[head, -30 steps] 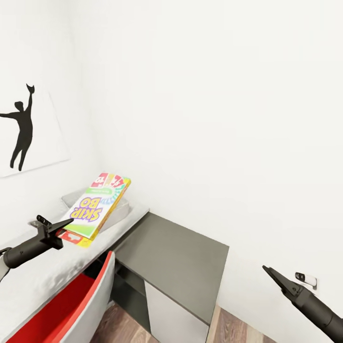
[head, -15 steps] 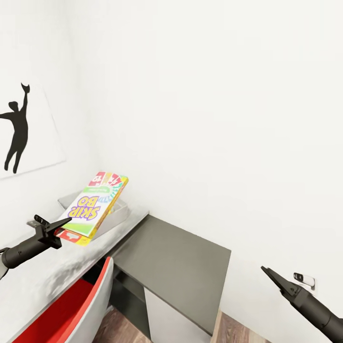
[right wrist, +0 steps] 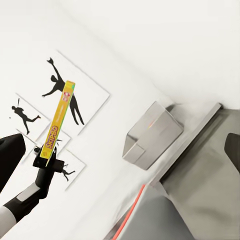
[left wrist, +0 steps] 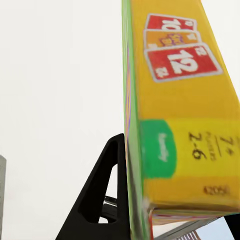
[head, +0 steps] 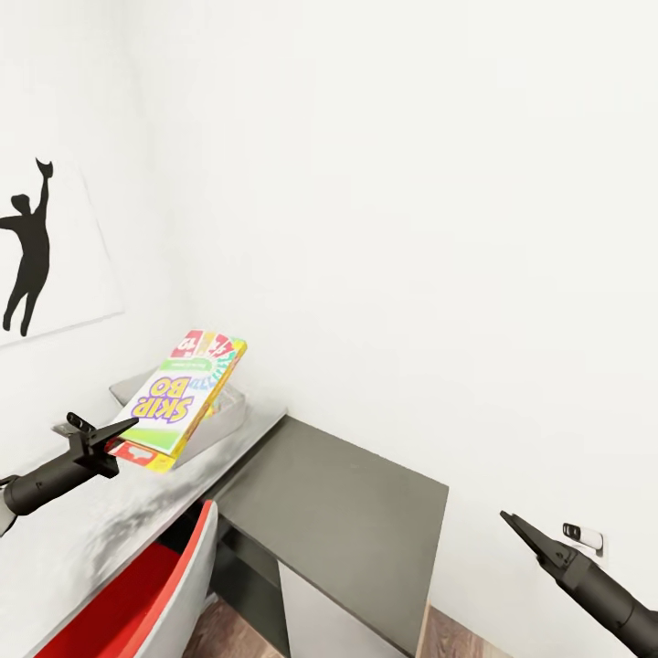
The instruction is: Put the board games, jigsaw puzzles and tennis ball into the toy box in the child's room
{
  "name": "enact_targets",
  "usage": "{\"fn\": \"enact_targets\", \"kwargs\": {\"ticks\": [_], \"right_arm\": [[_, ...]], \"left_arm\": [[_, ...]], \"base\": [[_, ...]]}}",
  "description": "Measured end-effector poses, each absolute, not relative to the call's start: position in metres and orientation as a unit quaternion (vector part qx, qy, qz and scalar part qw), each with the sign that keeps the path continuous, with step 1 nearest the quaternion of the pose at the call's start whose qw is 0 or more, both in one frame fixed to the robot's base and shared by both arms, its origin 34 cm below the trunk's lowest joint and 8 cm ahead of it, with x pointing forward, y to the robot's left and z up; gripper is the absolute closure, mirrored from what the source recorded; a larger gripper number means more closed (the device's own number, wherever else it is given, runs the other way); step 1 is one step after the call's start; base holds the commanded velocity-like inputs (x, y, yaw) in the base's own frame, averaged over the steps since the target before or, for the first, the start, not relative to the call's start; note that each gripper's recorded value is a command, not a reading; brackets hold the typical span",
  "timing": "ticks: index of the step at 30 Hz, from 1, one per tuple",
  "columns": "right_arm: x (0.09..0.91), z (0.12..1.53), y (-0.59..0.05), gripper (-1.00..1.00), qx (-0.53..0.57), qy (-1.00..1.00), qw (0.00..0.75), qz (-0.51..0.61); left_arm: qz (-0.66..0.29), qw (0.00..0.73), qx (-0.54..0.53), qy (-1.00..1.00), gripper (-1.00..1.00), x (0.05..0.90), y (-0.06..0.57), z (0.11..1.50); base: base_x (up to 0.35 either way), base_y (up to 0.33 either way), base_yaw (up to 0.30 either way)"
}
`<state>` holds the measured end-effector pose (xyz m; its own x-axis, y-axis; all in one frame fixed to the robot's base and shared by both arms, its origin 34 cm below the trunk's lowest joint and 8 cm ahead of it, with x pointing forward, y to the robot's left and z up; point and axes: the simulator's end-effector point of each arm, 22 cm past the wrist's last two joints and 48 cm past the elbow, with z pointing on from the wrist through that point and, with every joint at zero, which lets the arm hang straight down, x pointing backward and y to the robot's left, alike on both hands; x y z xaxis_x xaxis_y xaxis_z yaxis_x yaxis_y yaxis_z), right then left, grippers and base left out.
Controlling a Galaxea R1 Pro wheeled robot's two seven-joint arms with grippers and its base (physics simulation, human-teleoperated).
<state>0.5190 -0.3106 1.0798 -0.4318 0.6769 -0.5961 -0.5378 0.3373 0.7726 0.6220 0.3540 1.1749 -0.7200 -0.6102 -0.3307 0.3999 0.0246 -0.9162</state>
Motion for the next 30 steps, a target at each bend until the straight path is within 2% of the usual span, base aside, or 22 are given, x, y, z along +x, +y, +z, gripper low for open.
{"fn": "enact_targets", "kwargs": {"ticks": [7,15,30], "right_arm": [[0.5184,1.0822,-0.3106,-1.0,0.054,0.621,0.532,0.573],[0.5176,1.0864,-0.3108,-1.0,0.052,0.618,0.535,0.574],[0.5176,1.0868,-0.3107,-1.0,0.051,0.618,0.536,0.574]], "left_arm": [[-0.693,0.366,-0.083,0.615,1.0,0.6209,0.354,1.1778],[-0.694,0.369,-0.08,0.614,1.0,0.6191,0.3539,1.1825],[-0.694,0.37,-0.079,0.612,1.0,0.6188,0.3543,1.1839]], "base": [[0.044,0.016,-0.156],[0.19,0.151,-0.181],[0.052,0.106,-0.013]]}}
